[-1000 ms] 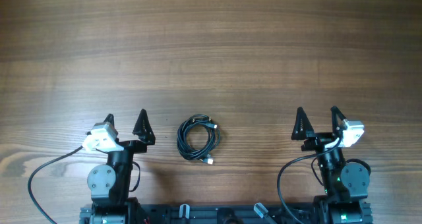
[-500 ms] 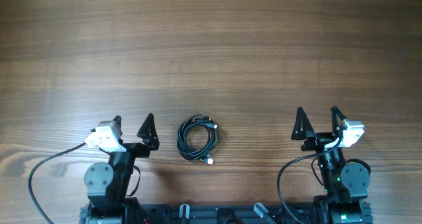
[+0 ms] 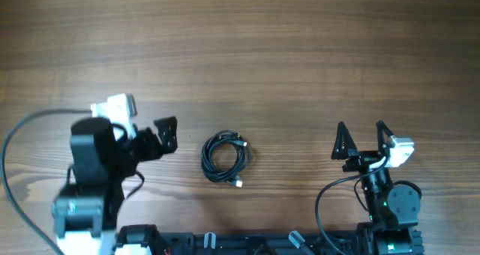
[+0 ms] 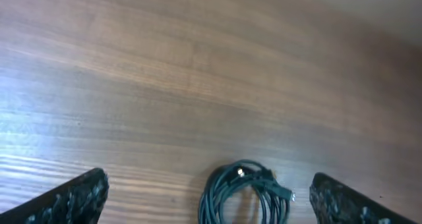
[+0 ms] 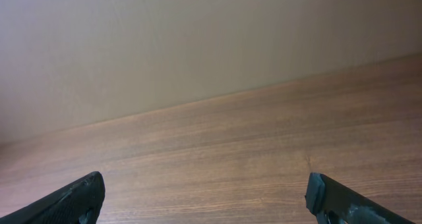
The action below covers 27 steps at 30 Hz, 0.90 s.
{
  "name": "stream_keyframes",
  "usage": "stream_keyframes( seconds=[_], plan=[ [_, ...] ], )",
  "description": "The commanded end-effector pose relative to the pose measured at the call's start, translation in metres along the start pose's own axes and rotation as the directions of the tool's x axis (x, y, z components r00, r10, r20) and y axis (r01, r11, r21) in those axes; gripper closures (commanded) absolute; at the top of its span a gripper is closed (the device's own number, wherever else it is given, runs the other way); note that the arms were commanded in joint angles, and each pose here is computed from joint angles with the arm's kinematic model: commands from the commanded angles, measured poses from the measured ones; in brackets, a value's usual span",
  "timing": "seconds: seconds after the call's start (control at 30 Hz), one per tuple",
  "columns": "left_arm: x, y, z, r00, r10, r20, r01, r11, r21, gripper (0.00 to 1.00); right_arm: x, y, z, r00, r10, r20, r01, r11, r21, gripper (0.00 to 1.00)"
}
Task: Untangle cables
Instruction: 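Reach the left gripper down onto the coiled black cable bundle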
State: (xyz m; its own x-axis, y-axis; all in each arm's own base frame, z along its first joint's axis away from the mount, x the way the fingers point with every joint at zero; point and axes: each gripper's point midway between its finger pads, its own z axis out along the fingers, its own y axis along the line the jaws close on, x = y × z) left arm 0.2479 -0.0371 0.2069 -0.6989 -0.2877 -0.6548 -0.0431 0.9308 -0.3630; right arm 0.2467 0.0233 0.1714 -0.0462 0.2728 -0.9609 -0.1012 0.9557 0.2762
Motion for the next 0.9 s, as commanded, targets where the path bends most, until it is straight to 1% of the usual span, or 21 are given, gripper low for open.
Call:
stream_keyframes(
  seconds=[0.0,0.07,0.13,0.2,0.23,0.3,0.4,0.53,0.73,0.87],
  plan=[
    [0.000,-0.019,0.007,0.976,0.110,-0.189,-0.107,0.994,0.025,0.00,0.001,0.003,0.000,1.000,-0.015,-0.004,0.015,1.000,-0.019,0.00],
    [0.009,-0.030,0.017,0.947,0.153,-0.284,-0.146,0.988,0.046,0.00,0.001,0.003,0.000,1.000,-0.014,-0.004,0.014,1.000,-0.019,0.00],
    [0.019,-0.035,0.031,0.915,0.199,-0.351,-0.202,0.979,0.028,0.00,0.001,0.003,0.000,1.000,-0.014,-0.004,0.014,1.000,-0.019,0.00],
    [0.036,-0.039,0.048,0.869,0.254,-0.425,-0.278,0.961,0.005,0.00,0.001,0.003,0.000,1.000,-0.014,-0.004,0.014,1.000,-0.019,0.00],
    [0.045,-0.044,0.054,0.846,0.277,-0.456,-0.301,0.953,0.022,0.00,0.001,0.003,0.000,1.000,-0.014,-0.004,0.014,1.000,-0.019,0.00],
    [0.057,-0.047,0.064,0.818,0.282,-0.501,-0.318,0.948,0.014,0.00,0.001,0.003,0.000,1.000,-0.014,-0.004,0.014,1.000,-0.019,0.00],
    [0.064,-0.040,0.075,0.818,0.211,-0.535,-0.292,0.954,-0.072,0.00,0.001,0.003,0.000,1.000,-0.014,-0.004,0.014,1.000,-0.019,0.00],
    [0.074,-0.035,0.087,0.797,0.174,-0.578,-0.280,0.955,-0.100,0.00,0.001,0.003,0.000,1.000,-0.014,-0.004,0.014,1.000,-0.019,0.00],
    [0.085,-0.030,0.097,0.766,0.161,-0.623,-0.290,0.951,-0.111,0.00,0.001,0.003,0.000,1.000,-0.014,-0.004,0.014,1.000,-0.019,0.00],
    [0.090,-0.032,0.098,0.752,0.177,-0.636,-0.307,0.947,-0.100,0.00,0.001,0.003,0.000,1.000,-0.014,-0.004,0.014,1.000,-0.019,0.00]
  ],
)
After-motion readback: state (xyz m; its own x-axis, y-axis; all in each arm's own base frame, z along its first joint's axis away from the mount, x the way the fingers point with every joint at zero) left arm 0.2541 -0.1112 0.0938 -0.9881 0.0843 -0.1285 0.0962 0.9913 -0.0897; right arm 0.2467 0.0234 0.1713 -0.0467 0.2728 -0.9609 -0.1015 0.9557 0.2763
